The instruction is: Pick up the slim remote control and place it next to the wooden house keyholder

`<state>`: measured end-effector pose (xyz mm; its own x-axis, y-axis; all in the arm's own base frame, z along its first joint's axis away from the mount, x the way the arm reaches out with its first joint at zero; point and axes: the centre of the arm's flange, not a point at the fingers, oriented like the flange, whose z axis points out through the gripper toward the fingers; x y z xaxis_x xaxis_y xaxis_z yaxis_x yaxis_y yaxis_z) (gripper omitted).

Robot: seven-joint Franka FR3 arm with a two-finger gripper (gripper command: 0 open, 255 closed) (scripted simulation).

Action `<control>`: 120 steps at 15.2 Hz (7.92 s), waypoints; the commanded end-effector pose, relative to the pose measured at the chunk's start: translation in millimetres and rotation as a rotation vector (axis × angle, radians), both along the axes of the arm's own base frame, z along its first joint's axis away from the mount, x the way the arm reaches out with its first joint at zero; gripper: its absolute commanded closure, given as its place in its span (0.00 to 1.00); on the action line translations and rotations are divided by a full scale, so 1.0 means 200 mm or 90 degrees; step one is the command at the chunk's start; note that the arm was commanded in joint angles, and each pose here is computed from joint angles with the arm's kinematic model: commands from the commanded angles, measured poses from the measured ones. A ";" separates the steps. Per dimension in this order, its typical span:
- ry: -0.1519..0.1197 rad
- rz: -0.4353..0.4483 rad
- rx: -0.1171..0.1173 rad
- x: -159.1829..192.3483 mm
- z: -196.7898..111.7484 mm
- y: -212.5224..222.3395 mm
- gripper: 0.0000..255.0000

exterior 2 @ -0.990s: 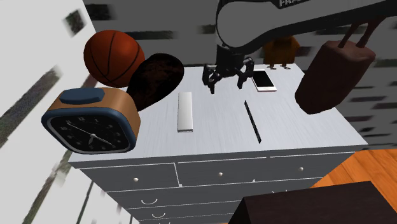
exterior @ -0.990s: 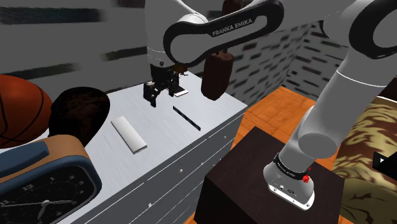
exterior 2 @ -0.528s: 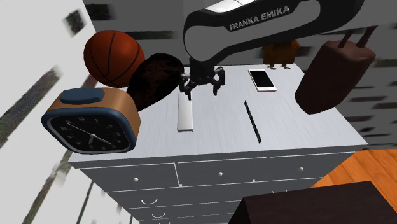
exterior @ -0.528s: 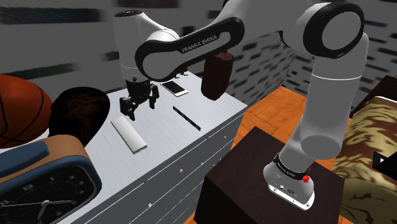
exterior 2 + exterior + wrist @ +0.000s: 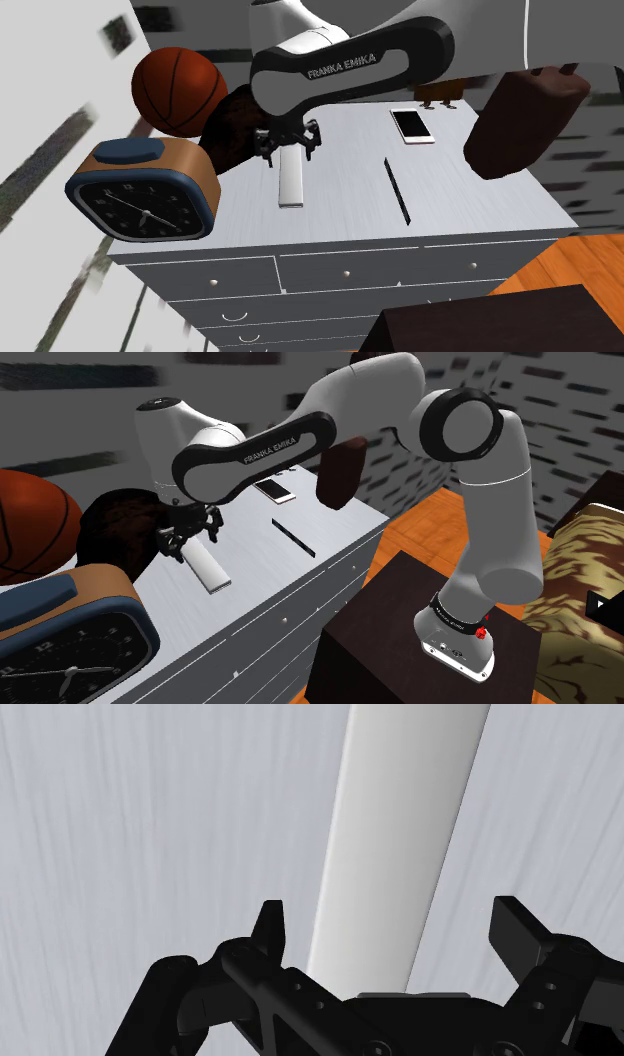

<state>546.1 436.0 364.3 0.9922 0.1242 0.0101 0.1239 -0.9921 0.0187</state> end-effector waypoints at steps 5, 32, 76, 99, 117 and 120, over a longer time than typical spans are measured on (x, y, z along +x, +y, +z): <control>0.000 0.000 0.000 0.01 -0.17 -0.01 0.00; 0.000 0.000 0.000 0.01 0.07 -0.01 1.00; 0.000 0.000 0.000 0.04 1.13 -0.20 1.00; 0.000 0.000 0.000 0.31 1.13 -1.69 1.00; 0.000 0.000 0.000 0.52 1.13 -2.86 1.00; 0.000 0.000 0.000 0.56 1.13 -3.08 1.00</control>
